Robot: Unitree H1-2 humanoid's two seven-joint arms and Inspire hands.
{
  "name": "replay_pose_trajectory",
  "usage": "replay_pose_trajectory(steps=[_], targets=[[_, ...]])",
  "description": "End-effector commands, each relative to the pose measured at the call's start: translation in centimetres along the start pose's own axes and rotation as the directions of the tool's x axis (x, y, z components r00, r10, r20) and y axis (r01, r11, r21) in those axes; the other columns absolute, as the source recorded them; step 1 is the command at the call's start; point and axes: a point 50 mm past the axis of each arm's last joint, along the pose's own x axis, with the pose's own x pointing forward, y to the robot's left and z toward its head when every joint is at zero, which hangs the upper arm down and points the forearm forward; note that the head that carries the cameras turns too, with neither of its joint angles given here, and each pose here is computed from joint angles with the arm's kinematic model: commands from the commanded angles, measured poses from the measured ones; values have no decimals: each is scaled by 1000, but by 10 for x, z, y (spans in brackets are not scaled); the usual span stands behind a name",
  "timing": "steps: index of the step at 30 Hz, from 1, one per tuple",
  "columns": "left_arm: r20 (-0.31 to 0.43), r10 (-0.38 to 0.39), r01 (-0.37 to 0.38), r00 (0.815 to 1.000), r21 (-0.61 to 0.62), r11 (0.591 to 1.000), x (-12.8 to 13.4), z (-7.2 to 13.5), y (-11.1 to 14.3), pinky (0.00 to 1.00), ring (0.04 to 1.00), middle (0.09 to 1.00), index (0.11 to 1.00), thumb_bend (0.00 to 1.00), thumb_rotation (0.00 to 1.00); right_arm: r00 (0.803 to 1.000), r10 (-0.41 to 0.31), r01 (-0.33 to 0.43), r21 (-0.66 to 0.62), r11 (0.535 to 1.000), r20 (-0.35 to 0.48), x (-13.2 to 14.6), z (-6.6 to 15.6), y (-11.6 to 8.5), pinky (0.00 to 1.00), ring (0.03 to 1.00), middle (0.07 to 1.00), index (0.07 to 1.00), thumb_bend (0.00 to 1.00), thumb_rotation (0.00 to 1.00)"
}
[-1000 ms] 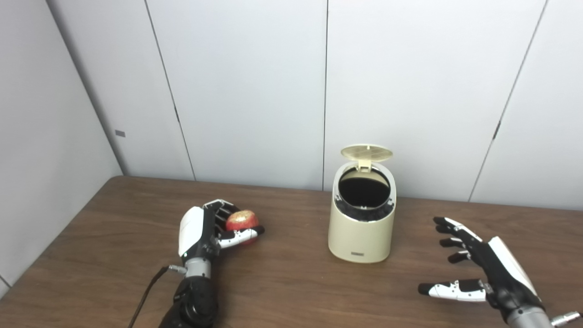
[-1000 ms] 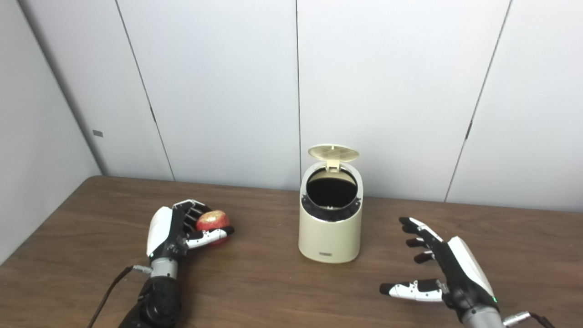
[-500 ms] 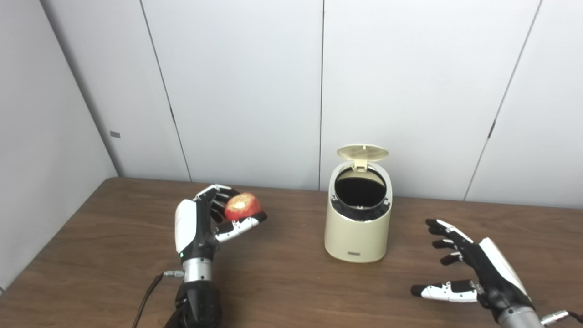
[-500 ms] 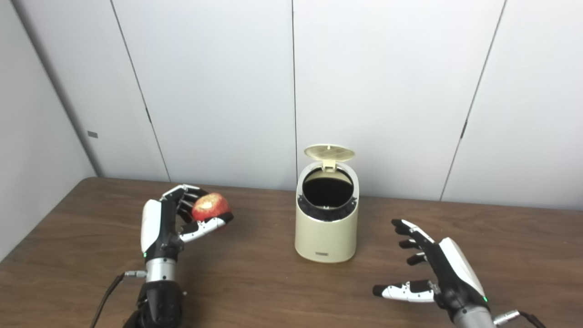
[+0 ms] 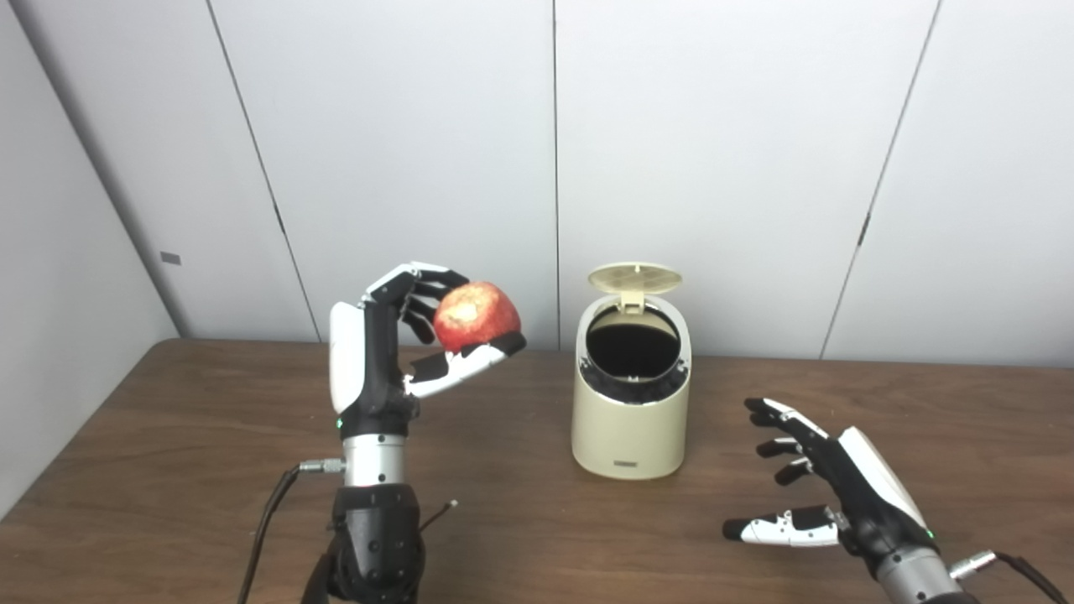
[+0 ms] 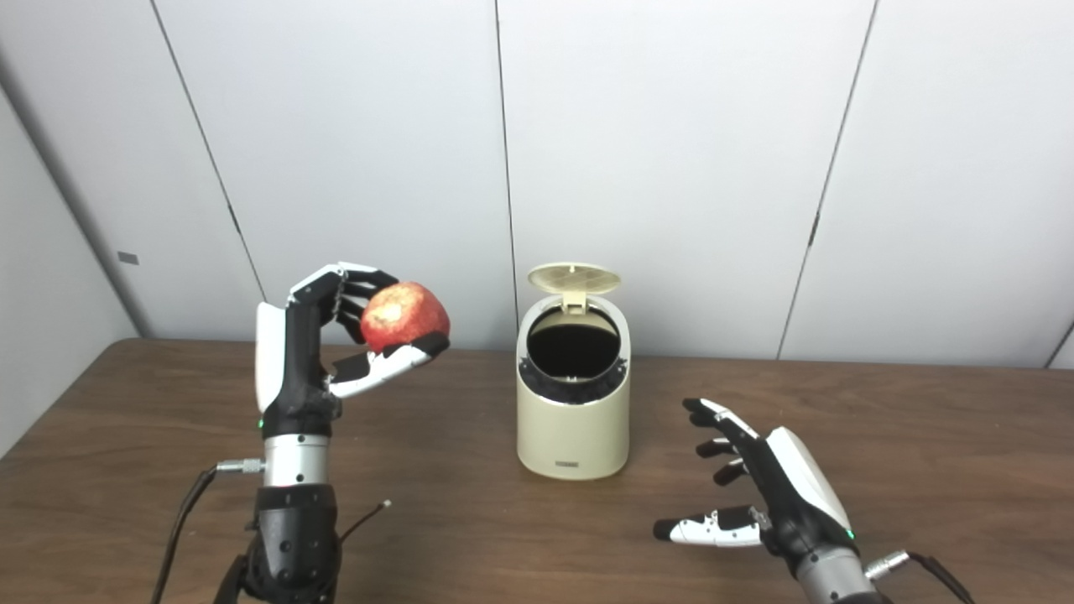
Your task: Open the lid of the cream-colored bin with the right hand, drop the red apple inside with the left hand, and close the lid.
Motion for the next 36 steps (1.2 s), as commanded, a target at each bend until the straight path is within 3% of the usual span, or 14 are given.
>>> replay_pose_trajectory(steps=[1,7,20,27,36], targets=[[101,24,-21,995,-26,999,19,26,-2,258,337,436,499,525,0,997,-44,45,-15,999,67,8,16,-9,600,753,849,865,759,144],[101,-1,5,995,-39,999,26,40,-24,235,346,450,488,527,0,996,-48,49,-9,999,71,9,21,-8,572,724,847,867,763,153],[79,-38,45,996,-96,994,31,30,-72,253,351,443,500,526,0,996,-50,50,2,999,77,12,28,-3,544,722,841,857,769,208],[79,-59,64,995,-65,996,35,27,-91,233,346,436,500,526,0,996,-50,51,-11,999,72,12,30,-3,542,722,847,864,759,228],[79,-73,82,994,-117,990,37,24,-108,271,383,448,498,526,0,997,-54,55,-11,998,60,13,33,1,521,707,843,863,761,223]])
